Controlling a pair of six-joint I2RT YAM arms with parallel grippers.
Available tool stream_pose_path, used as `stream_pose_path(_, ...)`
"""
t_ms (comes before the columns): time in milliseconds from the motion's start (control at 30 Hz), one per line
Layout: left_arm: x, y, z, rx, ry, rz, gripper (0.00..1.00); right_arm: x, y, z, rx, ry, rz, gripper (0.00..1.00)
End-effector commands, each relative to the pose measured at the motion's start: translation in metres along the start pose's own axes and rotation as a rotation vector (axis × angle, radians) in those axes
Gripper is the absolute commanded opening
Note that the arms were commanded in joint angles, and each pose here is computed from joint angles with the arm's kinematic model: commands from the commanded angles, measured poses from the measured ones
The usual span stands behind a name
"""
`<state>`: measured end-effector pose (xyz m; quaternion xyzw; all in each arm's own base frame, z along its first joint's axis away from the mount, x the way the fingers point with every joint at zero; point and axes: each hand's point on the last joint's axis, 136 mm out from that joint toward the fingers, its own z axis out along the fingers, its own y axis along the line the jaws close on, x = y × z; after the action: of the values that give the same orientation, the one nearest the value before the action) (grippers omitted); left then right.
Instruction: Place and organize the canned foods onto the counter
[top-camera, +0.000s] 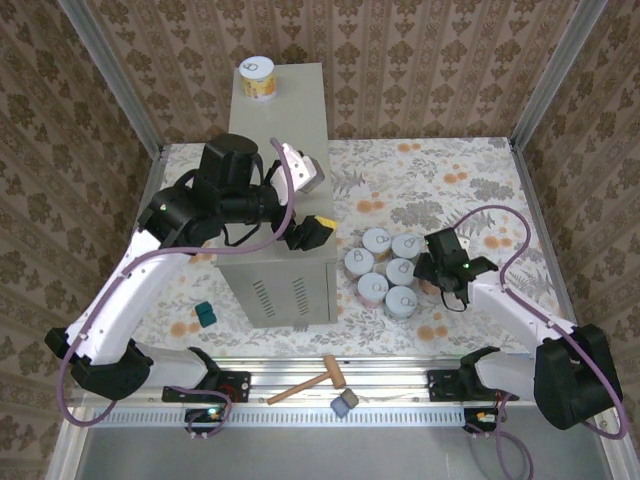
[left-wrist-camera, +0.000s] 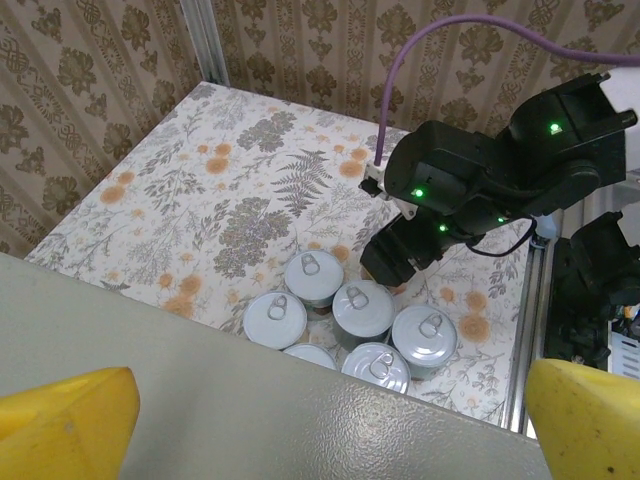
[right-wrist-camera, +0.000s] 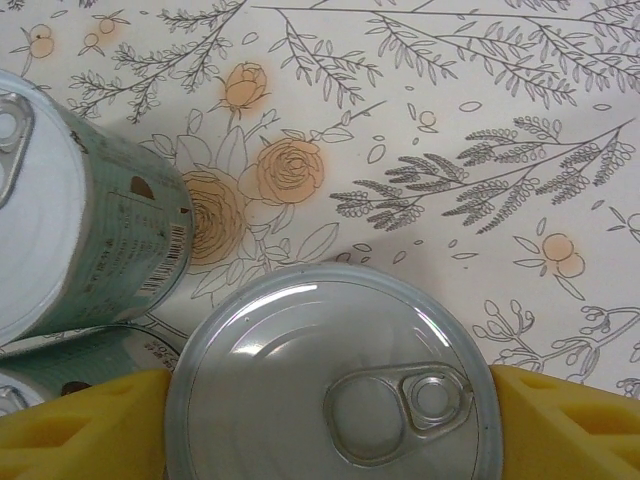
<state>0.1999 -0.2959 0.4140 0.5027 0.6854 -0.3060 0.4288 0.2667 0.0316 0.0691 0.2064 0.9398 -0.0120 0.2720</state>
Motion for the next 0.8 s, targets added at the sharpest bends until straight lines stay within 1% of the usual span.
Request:
stream_pose_path(0,-0.0027,0.0001,0.0020,0.000,-0.012,0.025,1.00,0.0075,-0.0130,-0.0014,0.033,0.016,0.025,0.77)
stream_pose_path(67,-0.0026,0.0003,0.0023,-0.001,-0.012,0.026,1.00,0.0074,-0.0144,-0.0016,0.033,0.017,0.034,0.78)
stream_pose_path(267,-0.0023,-0.0001,0.0019,-0.001,-0.013,0.025,1.00,0.0082,-0.0137,0.0017,0.038,0.032,0.030,0.86)
stream_pose_path(400,-0.0021,-0.0007,0.0006,-0.002,-0.014,0.026,1.00,0.0080,-0.0124,0.0030,0.038,0.037,0.026,0.87)
stream_pose_path(500,-0.0022,-0.0006,0.0000,-0.004,-0.016,0.026,1.00,0.0081,-0.0118,0.0032,0.035,0.037,0.022,0.85)
stream_pose_path(767,-0.0032,-0.0003,-0.0005,-0.006,-0.020,0.027,1.00,0.0051,-0.0110,-0.0016,0.018,0.018,0.024,0.77)
